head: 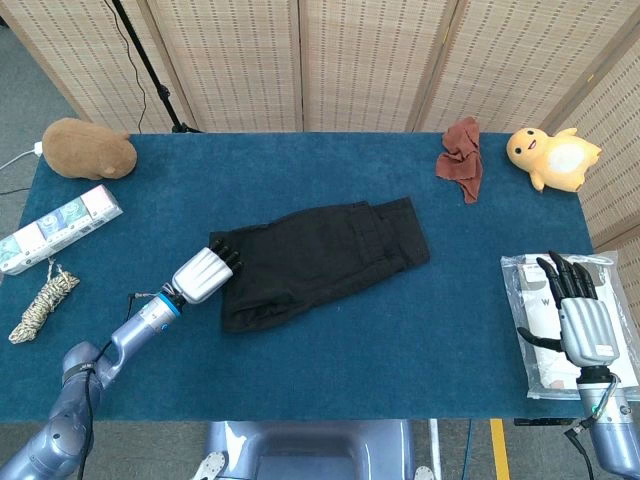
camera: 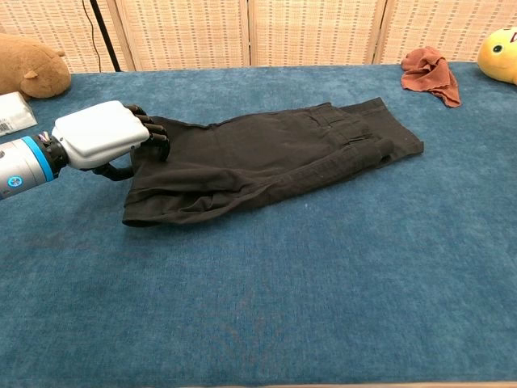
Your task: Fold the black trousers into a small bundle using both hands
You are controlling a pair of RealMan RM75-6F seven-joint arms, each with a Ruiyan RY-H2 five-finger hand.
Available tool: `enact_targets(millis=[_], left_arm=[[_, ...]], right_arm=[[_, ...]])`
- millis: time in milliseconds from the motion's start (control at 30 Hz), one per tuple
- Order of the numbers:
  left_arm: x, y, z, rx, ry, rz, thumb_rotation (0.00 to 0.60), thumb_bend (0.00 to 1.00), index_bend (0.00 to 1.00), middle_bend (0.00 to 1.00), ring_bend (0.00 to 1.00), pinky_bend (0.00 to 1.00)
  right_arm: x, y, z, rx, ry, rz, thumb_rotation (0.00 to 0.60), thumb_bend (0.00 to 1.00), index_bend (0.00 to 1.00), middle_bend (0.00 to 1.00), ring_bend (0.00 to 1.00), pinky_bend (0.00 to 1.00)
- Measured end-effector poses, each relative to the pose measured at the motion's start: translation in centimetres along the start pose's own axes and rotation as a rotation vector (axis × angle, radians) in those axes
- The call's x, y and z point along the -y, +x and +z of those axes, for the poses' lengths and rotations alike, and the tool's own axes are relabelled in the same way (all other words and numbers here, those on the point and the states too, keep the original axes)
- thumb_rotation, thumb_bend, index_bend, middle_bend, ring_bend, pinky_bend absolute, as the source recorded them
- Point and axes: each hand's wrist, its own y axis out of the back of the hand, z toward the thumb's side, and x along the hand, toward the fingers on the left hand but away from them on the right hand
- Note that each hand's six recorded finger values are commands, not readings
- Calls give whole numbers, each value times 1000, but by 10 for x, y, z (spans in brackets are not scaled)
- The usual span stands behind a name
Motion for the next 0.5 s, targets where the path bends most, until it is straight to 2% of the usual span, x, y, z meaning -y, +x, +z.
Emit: enact_targets(millis=[500], left_arm=[[-1, -2, -2, -11, -9, 8, 600, 483, 736, 522, 474, 397]], right_arm=[[1, 1, 3, -9, -4, 6, 600, 0, 0, 0, 0, 0]])
